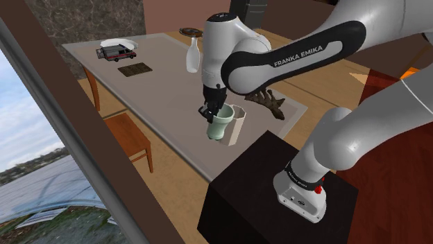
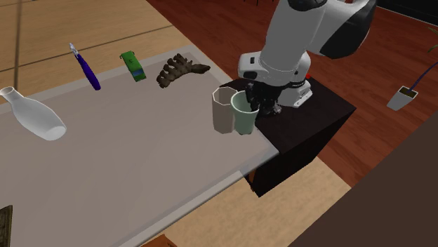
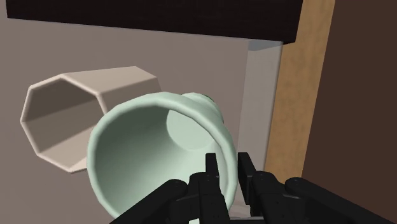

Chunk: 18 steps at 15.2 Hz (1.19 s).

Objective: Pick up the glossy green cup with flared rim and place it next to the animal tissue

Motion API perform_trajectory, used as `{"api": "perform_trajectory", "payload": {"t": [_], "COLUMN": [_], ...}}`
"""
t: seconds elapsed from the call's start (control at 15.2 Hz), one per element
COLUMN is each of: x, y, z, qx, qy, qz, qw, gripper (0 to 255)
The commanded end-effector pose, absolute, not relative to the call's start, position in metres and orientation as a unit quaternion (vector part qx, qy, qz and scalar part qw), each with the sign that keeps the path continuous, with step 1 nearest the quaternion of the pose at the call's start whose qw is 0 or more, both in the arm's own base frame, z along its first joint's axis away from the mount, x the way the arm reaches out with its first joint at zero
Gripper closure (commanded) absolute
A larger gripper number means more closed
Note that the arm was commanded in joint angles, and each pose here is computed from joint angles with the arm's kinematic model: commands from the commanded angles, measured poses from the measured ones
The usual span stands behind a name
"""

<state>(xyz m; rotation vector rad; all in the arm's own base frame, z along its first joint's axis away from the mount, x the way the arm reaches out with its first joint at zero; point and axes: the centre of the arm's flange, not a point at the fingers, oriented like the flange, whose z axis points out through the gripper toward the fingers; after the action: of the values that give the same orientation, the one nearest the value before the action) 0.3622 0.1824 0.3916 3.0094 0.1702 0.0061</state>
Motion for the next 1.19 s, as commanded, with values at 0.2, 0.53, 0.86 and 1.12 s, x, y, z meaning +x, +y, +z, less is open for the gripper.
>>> {"api": "perform_trajectory", "payload": {"t": [0.2, 0.53, 0.86, 1.12], "x": [0.362, 0.362, 0.362, 0.362], "y": [0.183, 0.183, 0.183, 0.183], "z": [0.418, 0.445, 0.471, 0.488], "qx": [0.996, 0.996, 0.996, 0.996], "qy": [0.056, 0.056, 0.056, 0.056], "qz": [0.002, 0.002, 0.002, 0.002], "qw": [0.064, 0.064, 0.064, 0.064], "gripper": [255, 255, 255, 255]}}
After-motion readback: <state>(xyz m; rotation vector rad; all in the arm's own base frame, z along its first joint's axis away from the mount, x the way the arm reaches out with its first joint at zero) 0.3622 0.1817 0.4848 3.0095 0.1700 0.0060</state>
